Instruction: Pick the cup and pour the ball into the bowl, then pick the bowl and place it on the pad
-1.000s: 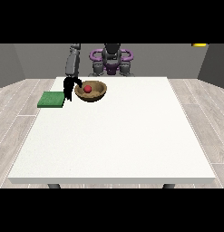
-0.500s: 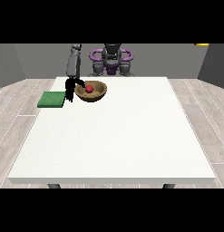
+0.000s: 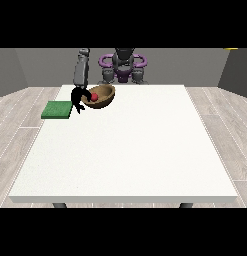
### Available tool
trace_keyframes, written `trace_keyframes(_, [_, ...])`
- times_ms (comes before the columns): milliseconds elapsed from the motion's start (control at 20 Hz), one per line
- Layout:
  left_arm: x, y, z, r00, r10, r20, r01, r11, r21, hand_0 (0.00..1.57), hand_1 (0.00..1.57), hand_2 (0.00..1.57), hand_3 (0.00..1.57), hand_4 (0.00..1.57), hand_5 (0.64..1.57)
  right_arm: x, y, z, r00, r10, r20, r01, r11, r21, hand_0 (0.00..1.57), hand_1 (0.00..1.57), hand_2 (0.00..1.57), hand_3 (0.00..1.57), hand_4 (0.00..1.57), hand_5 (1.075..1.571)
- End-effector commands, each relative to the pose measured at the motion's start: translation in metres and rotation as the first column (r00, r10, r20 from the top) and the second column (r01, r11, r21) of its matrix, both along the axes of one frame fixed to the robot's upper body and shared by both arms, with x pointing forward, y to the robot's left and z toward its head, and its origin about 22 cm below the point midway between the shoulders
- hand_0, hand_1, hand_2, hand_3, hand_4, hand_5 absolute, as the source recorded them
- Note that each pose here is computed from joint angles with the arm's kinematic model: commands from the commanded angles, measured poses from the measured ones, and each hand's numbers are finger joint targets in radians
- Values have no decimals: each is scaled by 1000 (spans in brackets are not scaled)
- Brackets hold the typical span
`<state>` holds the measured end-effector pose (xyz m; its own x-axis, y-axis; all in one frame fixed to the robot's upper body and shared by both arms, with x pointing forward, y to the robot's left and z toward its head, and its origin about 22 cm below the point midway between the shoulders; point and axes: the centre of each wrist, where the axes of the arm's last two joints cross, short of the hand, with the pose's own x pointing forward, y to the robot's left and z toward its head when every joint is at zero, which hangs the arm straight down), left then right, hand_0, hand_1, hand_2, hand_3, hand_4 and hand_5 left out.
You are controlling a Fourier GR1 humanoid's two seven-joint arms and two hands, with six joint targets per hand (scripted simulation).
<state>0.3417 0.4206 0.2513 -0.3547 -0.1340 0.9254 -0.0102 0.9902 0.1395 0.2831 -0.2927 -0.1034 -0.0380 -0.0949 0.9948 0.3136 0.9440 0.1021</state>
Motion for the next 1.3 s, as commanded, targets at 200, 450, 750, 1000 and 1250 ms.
trace_keyframes(200, [-4,10,-8,1000,-3,-4,3,1000,-30,0,0,0,0,1129,1517,-45,-55,-17,938,-153,-310,98,977,-187,1571,1571,1571,1424,948,1530])
trace_keyframes(450, [-5,21,-5,999,5,-47,-6,1000,-25,0,0,0,0,1186,1526,-11,-67,26,932,-198,-303,111,953,-281,1571,1571,1571,1248,1012,1546])
trace_keyframes(750, [-13,43,-42,990,76,-122,-84,995,-61,0,0,0,0,1200,1540,13,-94,81,907,-169,-386,51,953,-298,1571,1571,1571,969,1046,1557])
trace_keyframes(1000, [-22,60,-51,976,145,-164,-152,988,-31,0,0,0,0,1201,1544,30,-118,135,887,-135,-441,-51,922,-385,1571,1571,1571,712,1056,1566])
trace_keyframes(1250, [-50,102,-56,972,198,-125,-204,978,-38,0,0,0,0,1205,1545,23,-146,159,917,-118,-380,-31,932,-362,1571,1571,1571,566,1085,1564])
